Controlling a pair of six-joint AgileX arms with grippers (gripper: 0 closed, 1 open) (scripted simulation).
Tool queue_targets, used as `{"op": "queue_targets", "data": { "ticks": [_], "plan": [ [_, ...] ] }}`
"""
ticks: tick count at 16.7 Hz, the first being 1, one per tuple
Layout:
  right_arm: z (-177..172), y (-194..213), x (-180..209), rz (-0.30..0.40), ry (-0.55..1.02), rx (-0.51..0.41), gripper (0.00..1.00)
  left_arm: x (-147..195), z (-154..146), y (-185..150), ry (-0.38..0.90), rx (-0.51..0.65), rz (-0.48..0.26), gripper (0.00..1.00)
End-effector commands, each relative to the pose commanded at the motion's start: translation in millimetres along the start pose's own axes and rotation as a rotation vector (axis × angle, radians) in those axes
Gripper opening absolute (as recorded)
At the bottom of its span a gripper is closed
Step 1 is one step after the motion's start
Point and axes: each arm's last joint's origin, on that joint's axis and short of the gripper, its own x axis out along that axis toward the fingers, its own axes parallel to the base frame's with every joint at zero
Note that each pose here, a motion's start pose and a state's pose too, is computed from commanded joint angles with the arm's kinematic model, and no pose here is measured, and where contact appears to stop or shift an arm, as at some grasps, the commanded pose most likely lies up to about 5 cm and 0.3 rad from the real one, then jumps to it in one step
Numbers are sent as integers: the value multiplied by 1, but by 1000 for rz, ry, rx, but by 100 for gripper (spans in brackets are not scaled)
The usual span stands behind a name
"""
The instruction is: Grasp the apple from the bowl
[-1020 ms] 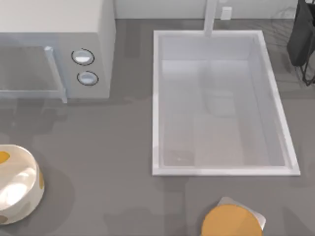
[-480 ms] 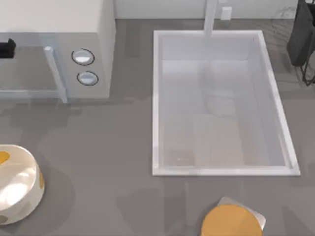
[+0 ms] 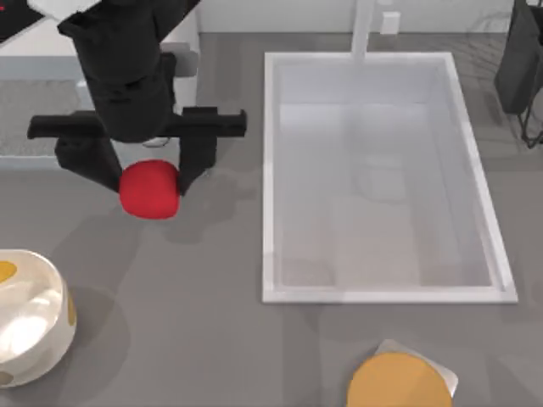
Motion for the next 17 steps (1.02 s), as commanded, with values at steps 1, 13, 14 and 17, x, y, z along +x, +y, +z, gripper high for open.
{"op": "queue_targets", "data": {
  "ticks": [1, 13, 14, 17],
  "plan": [
    [0, 0, 0, 0, 0, 0, 100, 6, 0, -10, 0, 0, 1, 0],
    [0, 0, 0, 0, 0, 0, 100, 67, 5, -19, -9, -1, -5, 0],
    [0, 0, 0, 0, 0, 0, 100, 81, 5, -19, -13, -1, -7, 0],
    [0, 0, 0, 0, 0, 0, 100, 114, 1, -18, -3, -1, -1, 0]
  ]
}}
